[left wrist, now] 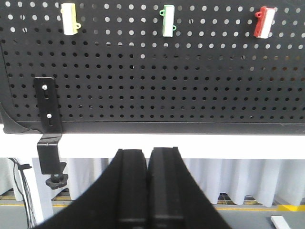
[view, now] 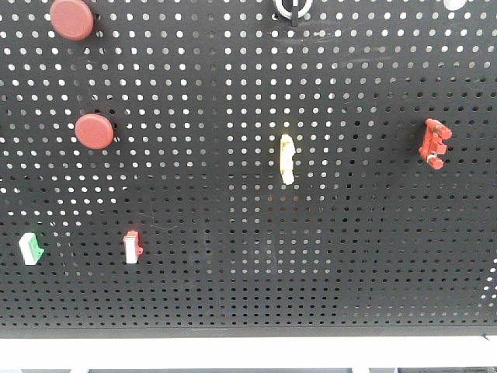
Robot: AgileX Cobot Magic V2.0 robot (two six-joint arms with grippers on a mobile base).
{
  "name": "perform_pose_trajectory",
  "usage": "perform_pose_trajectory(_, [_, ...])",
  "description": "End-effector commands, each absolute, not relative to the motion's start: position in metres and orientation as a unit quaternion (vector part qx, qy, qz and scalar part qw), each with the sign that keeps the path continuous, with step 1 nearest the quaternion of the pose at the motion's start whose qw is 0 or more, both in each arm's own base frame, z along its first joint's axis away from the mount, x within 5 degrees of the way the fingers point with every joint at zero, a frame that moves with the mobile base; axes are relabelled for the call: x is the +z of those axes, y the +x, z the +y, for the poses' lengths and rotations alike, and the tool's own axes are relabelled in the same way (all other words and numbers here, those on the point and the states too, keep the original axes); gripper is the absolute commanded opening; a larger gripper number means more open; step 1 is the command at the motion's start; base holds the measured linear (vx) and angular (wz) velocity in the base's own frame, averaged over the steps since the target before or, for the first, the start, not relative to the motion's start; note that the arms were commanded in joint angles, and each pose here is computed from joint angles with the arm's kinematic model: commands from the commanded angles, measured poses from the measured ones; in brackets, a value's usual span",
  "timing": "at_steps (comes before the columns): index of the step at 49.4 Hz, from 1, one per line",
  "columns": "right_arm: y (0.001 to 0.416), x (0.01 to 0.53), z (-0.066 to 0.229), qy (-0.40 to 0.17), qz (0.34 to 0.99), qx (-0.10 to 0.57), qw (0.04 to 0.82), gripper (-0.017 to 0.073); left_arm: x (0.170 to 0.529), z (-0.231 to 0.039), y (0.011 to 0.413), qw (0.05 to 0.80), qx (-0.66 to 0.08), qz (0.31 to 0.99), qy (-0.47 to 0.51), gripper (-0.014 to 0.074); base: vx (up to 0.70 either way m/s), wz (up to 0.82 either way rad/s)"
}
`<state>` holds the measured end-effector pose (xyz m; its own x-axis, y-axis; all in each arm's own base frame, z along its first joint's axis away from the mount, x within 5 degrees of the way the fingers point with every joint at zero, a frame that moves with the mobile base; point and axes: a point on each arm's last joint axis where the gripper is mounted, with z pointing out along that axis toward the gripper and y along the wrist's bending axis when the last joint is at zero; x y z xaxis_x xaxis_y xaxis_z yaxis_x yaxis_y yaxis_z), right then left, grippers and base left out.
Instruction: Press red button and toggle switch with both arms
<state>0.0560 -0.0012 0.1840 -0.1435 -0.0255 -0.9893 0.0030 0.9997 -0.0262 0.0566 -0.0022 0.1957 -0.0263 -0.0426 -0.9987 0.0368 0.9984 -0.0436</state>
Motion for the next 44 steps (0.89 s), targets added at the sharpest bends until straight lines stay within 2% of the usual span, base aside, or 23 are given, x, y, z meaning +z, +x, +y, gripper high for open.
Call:
perform_pose_trajectory(1, [0.056,0.188,-0.001,-0.014,0.728,-0.012,0.685,-0.0003,0.196,-0.002,0.058,0.724,-0.023,0.69,0.003,0.0002,0.0,0.0])
perform_pose_trajectory(6, [0.056,0.189,-0.001,-0.016,0.726,-0.014,0.687,-0.0003,0.197,-0.002,0.058,0.729,-0.027,0.684,-0.001,0.0002,0.0,0.0])
perform_pose_trajectory(14, [0.056,0.199,0.001,-0.019,0.686,-0.009,0.728,-0.0003,0.201,-0.002,0.058,0.741,-0.025,0.671,0.001,0.0002,0.0,0.0])
perform_pose_trajectory(25, [0.049,0.235,0.004,-0.023,0.565,0.01,0.825,-0.0003,0.218,-0.002,0.055,0.794,-0.029,0.607,-0.001,0.0002,0.0,0.0])
perform_pose_trajectory(28, [0.044,0.252,0.004,-0.019,0.547,0.015,0.837,-0.0003,0.229,-0.002,0.052,0.819,-0.035,0.573,-0.004,0.0002,0.0,0.0])
perform_pose_trajectory(35, [0.036,0.3,0.002,-0.012,0.554,0.008,0.832,-0.0003,0.276,-0.002,0.038,0.872,-0.044,0.488,-0.006,0.0002,0.0,0.0])
perform_pose_trajectory(44, [0.043,0.366,0.001,0.0,0.561,0.015,0.828,-0.0003,0.357,-0.001,0.025,0.867,-0.022,0.497,0.009,0.0002,0.0,0.0])
